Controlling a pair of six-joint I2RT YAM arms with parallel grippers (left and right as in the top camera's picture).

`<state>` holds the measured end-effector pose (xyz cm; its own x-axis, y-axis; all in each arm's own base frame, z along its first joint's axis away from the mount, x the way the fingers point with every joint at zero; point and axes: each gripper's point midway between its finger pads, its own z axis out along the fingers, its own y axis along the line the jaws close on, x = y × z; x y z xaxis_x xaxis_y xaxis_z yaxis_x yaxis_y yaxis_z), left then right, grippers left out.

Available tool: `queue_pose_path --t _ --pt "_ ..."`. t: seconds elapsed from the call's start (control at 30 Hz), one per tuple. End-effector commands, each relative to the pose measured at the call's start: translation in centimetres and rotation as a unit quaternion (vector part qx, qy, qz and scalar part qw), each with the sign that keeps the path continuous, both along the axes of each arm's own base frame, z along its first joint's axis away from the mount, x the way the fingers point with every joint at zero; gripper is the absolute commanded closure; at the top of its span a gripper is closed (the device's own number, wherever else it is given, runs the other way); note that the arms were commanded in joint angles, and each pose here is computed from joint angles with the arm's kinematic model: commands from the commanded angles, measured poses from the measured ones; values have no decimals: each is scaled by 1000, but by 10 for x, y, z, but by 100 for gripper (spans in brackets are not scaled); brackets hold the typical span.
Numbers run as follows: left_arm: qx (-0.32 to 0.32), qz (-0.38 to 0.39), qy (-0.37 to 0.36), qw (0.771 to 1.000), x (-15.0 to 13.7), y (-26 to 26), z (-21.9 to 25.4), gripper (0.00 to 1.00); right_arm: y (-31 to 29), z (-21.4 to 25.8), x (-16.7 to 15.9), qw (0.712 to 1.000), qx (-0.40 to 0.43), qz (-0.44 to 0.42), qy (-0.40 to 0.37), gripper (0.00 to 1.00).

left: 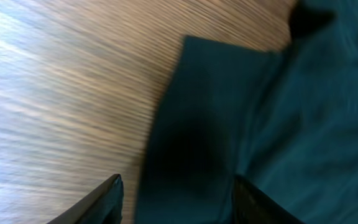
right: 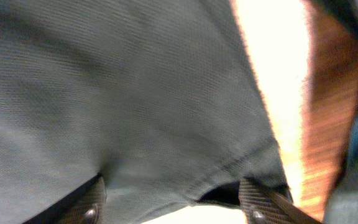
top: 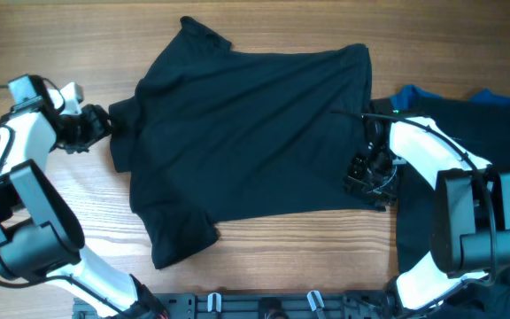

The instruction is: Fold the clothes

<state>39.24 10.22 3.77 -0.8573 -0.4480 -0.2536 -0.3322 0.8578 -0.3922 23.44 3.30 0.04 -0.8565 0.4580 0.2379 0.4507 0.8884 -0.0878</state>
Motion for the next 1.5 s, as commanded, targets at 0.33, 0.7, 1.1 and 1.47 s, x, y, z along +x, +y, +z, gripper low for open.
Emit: queue_pose_path --t 0.33,0.7,1.1,1.47 --pt "65 -26 59 996 -15 -3 -34 33 6 -37 -41 997 14 -64 30 93" --pt "49 -81 70 993 2 -55 -77 96 6 -36 -43 998 17 -53 35 92" --pt "148 209 86 963 -9 109 -19 96 4 -28 -65 996 16 -37 81 92" --pt "119 184 27 975 1 114 40 36 10 -6 -17 996 60 65 3 59"
